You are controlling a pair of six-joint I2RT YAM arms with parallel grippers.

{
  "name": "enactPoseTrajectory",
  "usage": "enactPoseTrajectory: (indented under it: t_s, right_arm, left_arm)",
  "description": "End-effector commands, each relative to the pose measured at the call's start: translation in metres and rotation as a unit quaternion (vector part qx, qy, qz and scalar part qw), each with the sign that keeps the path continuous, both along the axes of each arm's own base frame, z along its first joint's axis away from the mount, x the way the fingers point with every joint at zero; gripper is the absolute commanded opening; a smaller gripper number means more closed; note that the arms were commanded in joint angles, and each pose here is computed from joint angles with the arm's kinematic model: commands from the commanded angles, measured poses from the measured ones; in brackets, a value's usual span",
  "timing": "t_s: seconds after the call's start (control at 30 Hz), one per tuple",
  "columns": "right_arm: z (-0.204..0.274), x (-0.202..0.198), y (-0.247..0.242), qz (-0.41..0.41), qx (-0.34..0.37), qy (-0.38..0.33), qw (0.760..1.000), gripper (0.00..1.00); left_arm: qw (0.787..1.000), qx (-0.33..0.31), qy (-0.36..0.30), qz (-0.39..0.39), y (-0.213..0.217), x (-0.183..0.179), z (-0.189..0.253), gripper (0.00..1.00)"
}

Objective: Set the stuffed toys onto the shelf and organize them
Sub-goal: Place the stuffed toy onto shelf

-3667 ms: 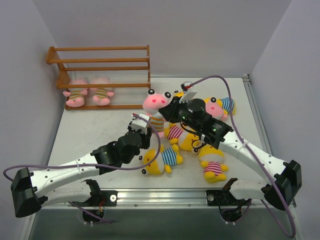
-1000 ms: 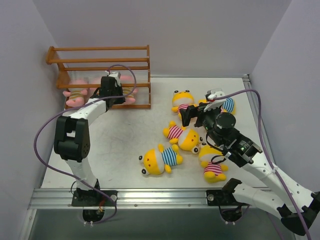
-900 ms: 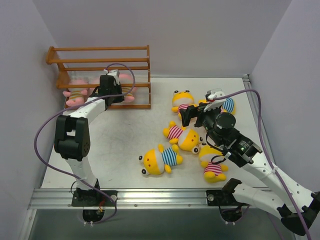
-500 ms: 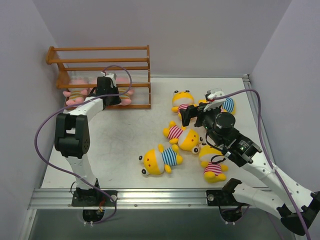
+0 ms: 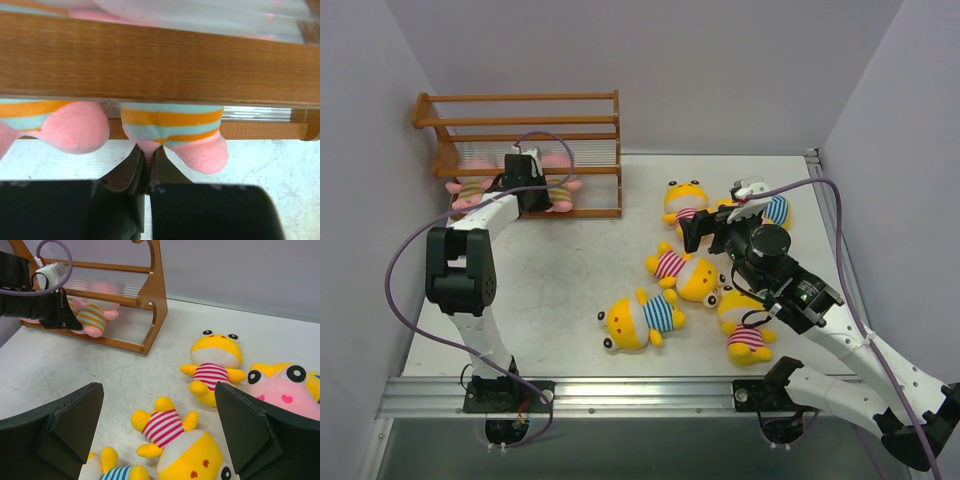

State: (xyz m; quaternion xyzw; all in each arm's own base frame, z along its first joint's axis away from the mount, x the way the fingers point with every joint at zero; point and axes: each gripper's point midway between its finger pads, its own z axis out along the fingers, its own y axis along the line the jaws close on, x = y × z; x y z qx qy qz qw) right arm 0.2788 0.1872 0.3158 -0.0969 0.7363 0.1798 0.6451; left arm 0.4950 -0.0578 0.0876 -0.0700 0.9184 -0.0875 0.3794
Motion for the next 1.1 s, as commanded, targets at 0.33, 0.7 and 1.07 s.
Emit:
enactPoseTrajectory:
  t_s: [0.33,0.7,1.07]
  right_arm:
    - [0.007,0.002,-0.003,-0.007,0.012,-0.014,1.000,0.99]
    - [0.006,0.003,0.000,-0.002,0.010,-0.012,1.000,0.99]
    - [0.005,0.003,0.000,0.000,0.011,-0.011,1.000,0.99]
  left_arm:
    - [0.992,0.090,0.005,0.083,0.052,-0.001,0.028,0.02]
    - [0.998,0.012,-0.028,0.050,0.025,0.008,0.036,0.03]
    - [0.996,-0.064,-0.046,0.045,0.000,0.013,0.037,0.12]
